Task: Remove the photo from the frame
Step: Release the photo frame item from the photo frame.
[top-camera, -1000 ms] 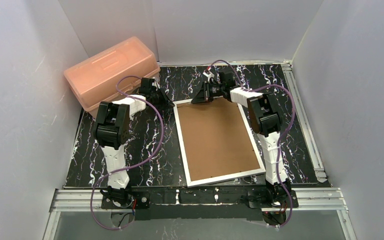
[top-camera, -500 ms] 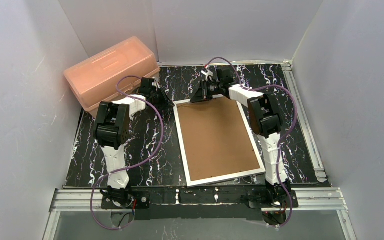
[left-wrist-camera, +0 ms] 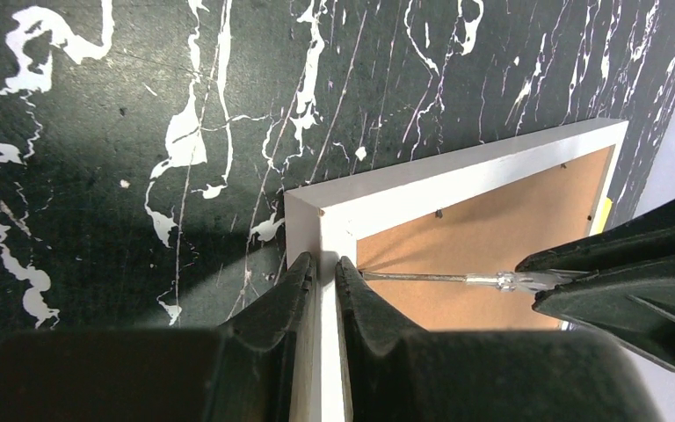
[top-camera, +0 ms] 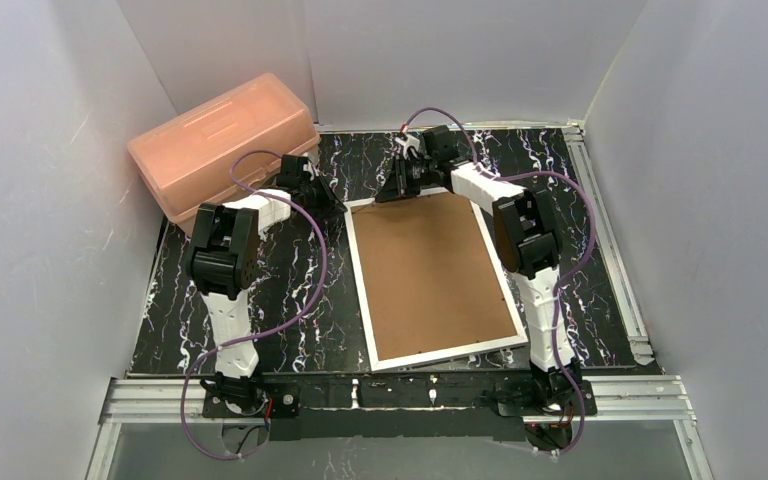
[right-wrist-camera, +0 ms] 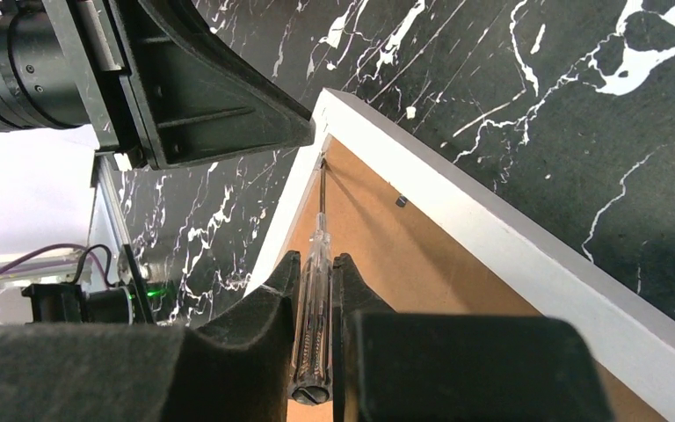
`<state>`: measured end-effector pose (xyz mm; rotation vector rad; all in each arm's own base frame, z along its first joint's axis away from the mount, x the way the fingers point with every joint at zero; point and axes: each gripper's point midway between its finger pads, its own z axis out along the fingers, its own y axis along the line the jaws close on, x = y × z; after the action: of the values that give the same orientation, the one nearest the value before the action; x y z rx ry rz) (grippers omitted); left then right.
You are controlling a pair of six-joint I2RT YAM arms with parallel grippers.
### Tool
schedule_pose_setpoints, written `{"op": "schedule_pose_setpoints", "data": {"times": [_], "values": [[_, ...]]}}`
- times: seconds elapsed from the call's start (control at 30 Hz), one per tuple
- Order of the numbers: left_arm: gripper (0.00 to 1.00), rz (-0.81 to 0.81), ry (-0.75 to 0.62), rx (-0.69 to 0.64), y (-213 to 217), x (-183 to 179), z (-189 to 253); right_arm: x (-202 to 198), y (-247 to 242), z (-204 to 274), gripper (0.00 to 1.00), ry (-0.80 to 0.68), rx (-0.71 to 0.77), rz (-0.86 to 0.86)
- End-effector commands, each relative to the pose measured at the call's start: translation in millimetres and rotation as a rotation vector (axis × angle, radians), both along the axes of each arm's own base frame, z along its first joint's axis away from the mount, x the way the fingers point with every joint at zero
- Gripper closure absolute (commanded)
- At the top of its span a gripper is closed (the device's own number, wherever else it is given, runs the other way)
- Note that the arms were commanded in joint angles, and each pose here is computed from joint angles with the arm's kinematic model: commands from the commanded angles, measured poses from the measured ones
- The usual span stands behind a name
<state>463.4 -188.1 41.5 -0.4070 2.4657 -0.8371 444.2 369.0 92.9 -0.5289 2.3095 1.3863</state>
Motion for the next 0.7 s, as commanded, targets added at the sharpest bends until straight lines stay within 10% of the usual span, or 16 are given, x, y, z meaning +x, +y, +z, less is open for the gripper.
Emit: {"op": "schedule_pose_setpoints", "data": {"times": [0.0, 0.67], "values": [[0.90, -0.089, 0.021, -0.041, -26.2, -19.8, 9.0, -35.4, 62.1, 74.2, 0.99, -0.141, 0.111, 0.146], [0.90, -0.101, 0.047, -0.053, -36.2, -28.9, 5.1, -57.5, 104.5, 128.6, 0.99, -0.233, 0.147, 0.193]]}}
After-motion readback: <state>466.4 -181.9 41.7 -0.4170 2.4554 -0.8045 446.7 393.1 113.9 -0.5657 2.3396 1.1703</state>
